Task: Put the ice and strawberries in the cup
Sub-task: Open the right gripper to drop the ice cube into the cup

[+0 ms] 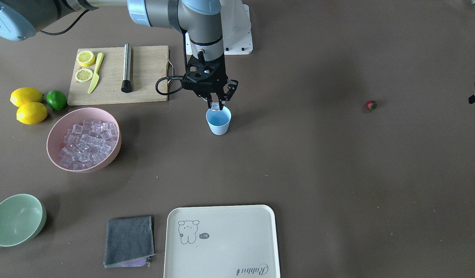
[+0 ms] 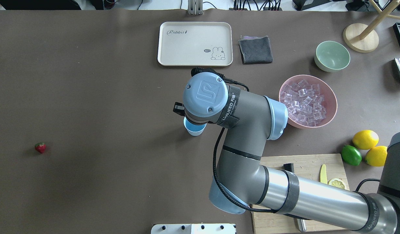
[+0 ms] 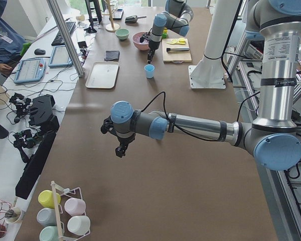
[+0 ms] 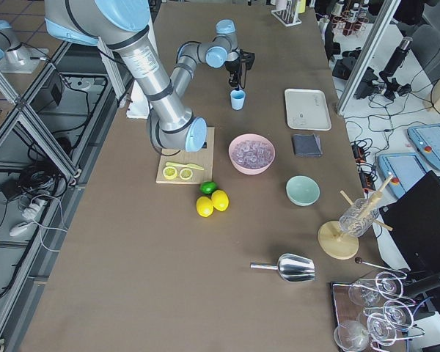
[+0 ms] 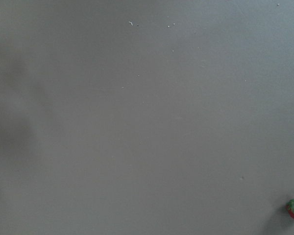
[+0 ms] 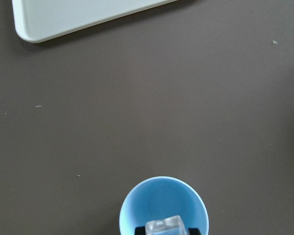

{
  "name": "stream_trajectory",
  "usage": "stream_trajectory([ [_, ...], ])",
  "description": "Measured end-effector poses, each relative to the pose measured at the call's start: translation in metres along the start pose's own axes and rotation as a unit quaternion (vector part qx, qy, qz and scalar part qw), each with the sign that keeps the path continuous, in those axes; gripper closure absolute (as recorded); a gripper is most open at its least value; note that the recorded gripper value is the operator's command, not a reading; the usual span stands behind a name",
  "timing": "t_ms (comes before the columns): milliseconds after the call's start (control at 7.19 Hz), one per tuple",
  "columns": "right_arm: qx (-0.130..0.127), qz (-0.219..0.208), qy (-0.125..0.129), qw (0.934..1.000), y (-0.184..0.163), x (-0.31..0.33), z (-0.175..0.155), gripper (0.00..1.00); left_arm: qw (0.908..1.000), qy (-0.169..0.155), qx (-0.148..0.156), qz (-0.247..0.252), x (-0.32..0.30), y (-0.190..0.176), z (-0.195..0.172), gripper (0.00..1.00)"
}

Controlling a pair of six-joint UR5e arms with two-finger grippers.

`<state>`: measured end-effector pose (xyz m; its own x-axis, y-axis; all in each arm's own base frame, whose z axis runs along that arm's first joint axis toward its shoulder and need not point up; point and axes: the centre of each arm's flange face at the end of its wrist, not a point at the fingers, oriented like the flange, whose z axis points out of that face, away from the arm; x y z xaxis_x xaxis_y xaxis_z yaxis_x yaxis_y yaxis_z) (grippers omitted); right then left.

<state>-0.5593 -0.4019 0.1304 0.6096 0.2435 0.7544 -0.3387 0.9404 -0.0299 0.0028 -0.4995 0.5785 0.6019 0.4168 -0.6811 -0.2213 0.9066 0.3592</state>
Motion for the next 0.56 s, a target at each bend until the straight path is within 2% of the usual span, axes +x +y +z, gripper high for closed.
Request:
stream_trajectory([
  [139,0.001,-0.004,0.003,1.0,0.003,-0.0023,0.004,1.0,1.0,0.0,-0.001,0.0,0.0001,0.0,0.0006,0.02],
  [278,0.004,-0.009,0.004,0.9999,0.0027,-0.0022,0.0062,0.38,1.0,0.001,-0.001,0.0,0.0005,-0.0001,0.0014,0.02],
  [417,0.009,-0.014,0.005,0.9998,0.0001,-0.0016,0.0069,0.0,1.0,0.001,-0.002,0.001,0.0008,-0.0001,0.0022,0.02],
  [556,0.012,-0.015,0.005,0.9998,-0.0022,-0.0011,0.0073,0.0,1.0,0.001,-0.002,0.001,0.0008,0.0003,0.0026,0.02],
])
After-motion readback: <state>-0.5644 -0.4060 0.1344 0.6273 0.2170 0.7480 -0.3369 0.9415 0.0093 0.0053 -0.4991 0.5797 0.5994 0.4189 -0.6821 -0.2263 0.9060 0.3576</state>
